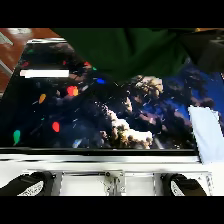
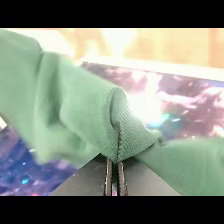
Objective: Fold the shirts.
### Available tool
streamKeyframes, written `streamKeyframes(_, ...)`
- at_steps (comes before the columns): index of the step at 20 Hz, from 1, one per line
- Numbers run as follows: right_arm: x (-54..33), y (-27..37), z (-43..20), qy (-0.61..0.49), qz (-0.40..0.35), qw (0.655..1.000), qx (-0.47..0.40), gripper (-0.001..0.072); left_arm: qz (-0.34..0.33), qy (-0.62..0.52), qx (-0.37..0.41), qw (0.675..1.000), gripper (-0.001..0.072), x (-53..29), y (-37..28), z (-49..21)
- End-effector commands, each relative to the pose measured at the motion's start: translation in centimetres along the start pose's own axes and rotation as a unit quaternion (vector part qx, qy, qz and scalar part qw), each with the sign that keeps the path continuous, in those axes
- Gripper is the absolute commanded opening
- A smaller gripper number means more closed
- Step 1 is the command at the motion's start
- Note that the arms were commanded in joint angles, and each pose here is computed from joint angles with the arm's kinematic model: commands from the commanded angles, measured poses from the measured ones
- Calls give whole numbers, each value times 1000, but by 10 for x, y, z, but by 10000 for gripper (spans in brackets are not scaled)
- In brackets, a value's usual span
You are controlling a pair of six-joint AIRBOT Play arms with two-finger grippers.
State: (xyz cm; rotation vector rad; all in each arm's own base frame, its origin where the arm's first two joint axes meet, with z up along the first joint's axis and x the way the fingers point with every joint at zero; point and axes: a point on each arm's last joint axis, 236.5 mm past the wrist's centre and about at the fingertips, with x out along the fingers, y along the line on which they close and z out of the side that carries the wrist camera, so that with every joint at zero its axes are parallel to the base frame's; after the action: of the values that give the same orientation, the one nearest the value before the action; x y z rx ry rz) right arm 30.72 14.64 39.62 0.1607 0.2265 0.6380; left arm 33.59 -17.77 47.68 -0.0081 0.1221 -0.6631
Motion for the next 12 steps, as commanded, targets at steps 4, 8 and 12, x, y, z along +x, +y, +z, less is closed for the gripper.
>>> streamKeyframes(4,-30,3,-47,109,-28,993,-27,81,45,171,31,984,39,-41,11,-79)
streamKeyframes(8,-29,-10,-72,166,-39,984,-44,81,31,285,-24,958,39,-23,19,-162)
streamKeyframes(12,6,-35,-120,263,-9,964,-28,81,26,379,-79,922,39,1,30,-264)
